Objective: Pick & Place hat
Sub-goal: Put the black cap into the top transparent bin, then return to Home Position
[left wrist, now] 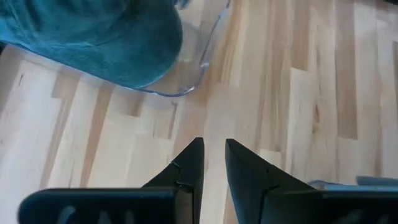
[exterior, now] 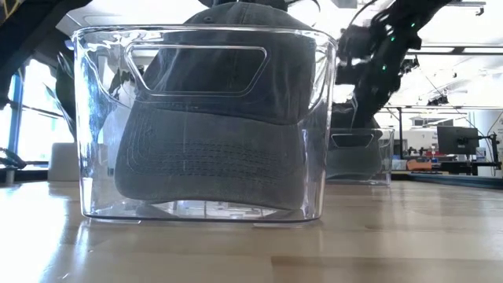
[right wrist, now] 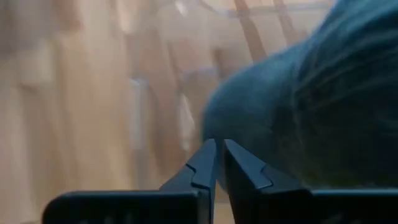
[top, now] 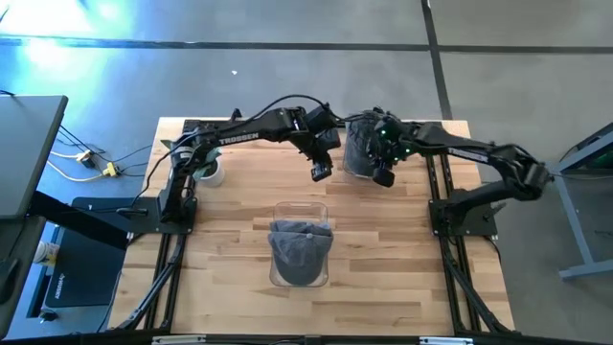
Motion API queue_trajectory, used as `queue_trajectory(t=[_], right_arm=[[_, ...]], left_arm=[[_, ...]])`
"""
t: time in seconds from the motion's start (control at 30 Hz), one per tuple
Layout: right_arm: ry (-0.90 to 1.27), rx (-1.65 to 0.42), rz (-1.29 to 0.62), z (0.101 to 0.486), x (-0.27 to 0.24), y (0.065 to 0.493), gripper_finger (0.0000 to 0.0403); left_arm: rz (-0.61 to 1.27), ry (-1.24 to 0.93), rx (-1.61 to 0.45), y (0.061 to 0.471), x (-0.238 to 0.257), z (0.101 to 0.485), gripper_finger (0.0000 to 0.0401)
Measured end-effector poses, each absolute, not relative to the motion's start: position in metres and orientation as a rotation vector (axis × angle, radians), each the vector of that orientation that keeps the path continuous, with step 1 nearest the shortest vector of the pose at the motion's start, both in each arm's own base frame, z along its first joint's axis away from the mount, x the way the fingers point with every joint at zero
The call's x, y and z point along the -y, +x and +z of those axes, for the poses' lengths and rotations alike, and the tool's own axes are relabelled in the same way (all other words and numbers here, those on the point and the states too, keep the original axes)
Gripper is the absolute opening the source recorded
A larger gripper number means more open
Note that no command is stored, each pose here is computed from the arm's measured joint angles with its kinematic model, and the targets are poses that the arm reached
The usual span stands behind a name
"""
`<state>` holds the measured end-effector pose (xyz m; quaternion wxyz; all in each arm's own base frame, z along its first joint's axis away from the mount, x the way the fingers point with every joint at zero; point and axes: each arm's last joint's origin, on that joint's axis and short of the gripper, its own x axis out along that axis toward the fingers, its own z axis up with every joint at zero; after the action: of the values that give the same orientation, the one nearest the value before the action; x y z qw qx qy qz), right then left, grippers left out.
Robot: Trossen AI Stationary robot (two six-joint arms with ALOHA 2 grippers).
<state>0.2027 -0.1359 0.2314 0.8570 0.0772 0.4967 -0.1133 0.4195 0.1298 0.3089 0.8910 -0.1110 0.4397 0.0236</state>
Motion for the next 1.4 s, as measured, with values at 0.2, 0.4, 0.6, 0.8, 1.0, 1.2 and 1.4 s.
queue_trajectory(t=[0.2,0.4,0.6,0.8,1.0,1.2,1.4], right_arm=[[0.042,-1.163,-0.359,0.217,0.146,0.208,0.0006],[-0.049,-1.115,-0.497,0.224,0.153,0.21,0.0003],[-0.036,-1.074,-0.496,0.228,0.156,0.209,0.0007],[0.082,-0.931,-0.429,0.252,0.138,0.199,0.0005],[0.191,-0.716,-0.344,0.291,0.11,0.174,0.0003],[0.299,-0.397,-0.111,0.315,0.079,0.145,0.0001],[0.388,-0.124,0.032,0.289,0.045,0.12,0.0001]], left_arm=[[0.012,-0.244,-0.913,0.416,-0.123,0.315,0.0047],[-0.001,-0.243,-0.903,0.415,-0.118,0.319,0.0038],[-0.004,-0.239,-0.892,0.412,-0.116,0.325,0.0034],[-0.026,-0.247,-0.883,0.407,-0.114,0.332,0.0034],[-0.068,-0.218,-0.867,0.403,-0.111,0.339,0.0034],[-0.072,-0.212,-0.868,0.404,-0.111,0.338,0.0034],[-0.062,-0.23,-0.851,0.406,-0.11,0.339,0.0034]])
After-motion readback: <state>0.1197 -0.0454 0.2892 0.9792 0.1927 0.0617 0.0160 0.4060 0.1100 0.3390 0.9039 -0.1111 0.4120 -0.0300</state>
